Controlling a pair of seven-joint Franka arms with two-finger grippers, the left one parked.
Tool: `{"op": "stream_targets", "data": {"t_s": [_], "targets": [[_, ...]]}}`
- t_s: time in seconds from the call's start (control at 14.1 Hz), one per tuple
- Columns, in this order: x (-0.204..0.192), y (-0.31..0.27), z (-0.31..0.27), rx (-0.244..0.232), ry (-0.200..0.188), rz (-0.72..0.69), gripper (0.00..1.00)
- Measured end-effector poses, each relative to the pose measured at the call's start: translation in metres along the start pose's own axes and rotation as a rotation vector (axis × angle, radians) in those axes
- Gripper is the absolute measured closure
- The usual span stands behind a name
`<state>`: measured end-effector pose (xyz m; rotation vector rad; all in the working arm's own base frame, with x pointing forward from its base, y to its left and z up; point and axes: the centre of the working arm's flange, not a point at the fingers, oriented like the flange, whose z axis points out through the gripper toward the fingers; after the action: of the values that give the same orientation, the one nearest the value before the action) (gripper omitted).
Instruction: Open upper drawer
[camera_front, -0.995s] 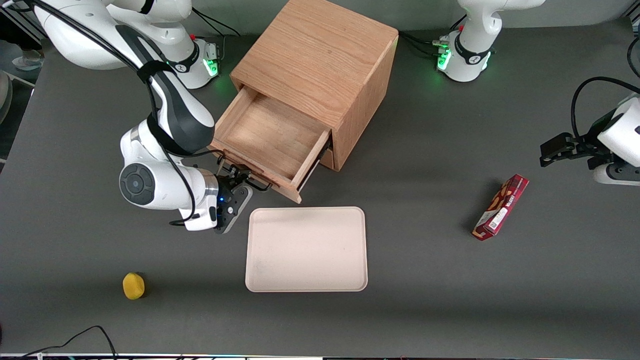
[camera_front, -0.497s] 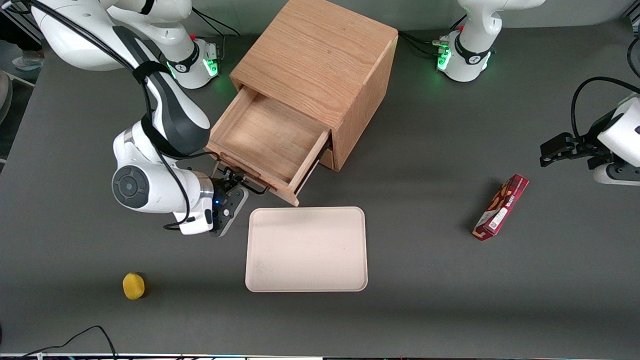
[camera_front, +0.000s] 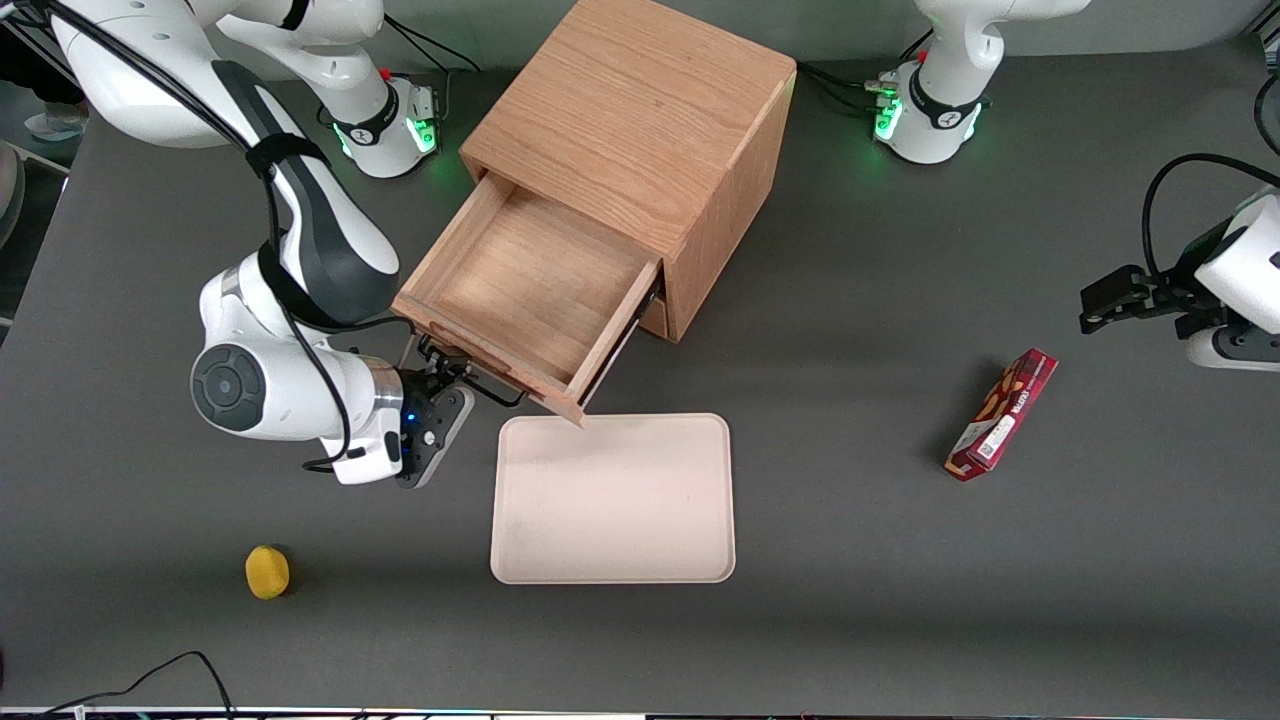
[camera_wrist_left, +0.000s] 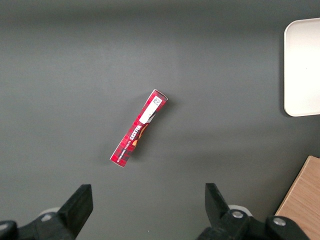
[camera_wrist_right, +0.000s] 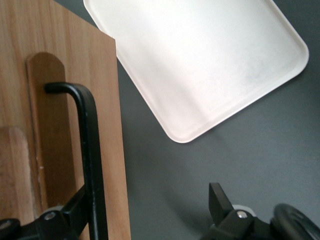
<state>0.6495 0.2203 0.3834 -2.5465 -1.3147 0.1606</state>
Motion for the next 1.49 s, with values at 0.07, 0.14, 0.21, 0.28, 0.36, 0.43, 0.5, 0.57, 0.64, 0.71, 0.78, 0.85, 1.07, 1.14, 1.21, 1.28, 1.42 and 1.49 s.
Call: {"op": "stream_targets", "data": {"t_s": [0.07, 0.14, 0.21, 0.28, 0.36, 0.43, 0.5, 0.57, 0.64, 0.71, 0.78, 0.85, 1.07, 1.14, 1.21, 1.28, 1.42, 1.49], "targets": [[-0.002, 0.004, -0.001, -0.005, -0.001, -0.011, 0.00], [-0.003, 0.008, -0.003, -0.012, 0.000, -0.019, 0.00], [-0.002, 0.009, -0.003, -0.012, 0.000, -0.024, 0.00], [-0.002, 0.009, -0.004, -0.007, -0.007, -0.025, 0.00], [-0.003, 0.010, -0.005, -0.002, -0.014, -0.024, 0.00], [-0.004, 0.011, -0.010, 0.003, -0.021, -0.021, 0.00], [-0.006, 0.012, -0.016, 0.010, -0.029, -0.019, 0.00], [-0.007, 0.013, -0.025, 0.012, -0.033, -0.017, 0.00], [-0.008, 0.014, -0.035, 0.010, -0.031, -0.016, 0.00], [-0.008, 0.012, -0.047, 0.007, -0.028, -0.017, 0.00], [-0.009, 0.009, -0.060, 0.002, -0.025, -0.020, 0.00], [-0.009, 0.004, -0.075, -0.008, -0.018, -0.024, 0.00], [-0.016, -0.036, -0.144, -0.078, 0.026, 0.064, 0.00], [-0.023, -0.057, -0.171, -0.101, 0.031, 0.127, 0.00], [-0.032, -0.080, -0.197, -0.125, 0.037, 0.185, 0.00], [-0.044, -0.101, -0.222, -0.151, 0.043, 0.251, 0.00], [-0.077, -0.130, -0.261, -0.192, 0.038, 0.417, 0.00], [-0.097, -0.131, -0.276, -0.209, 0.034, 0.495, 0.00]]}}
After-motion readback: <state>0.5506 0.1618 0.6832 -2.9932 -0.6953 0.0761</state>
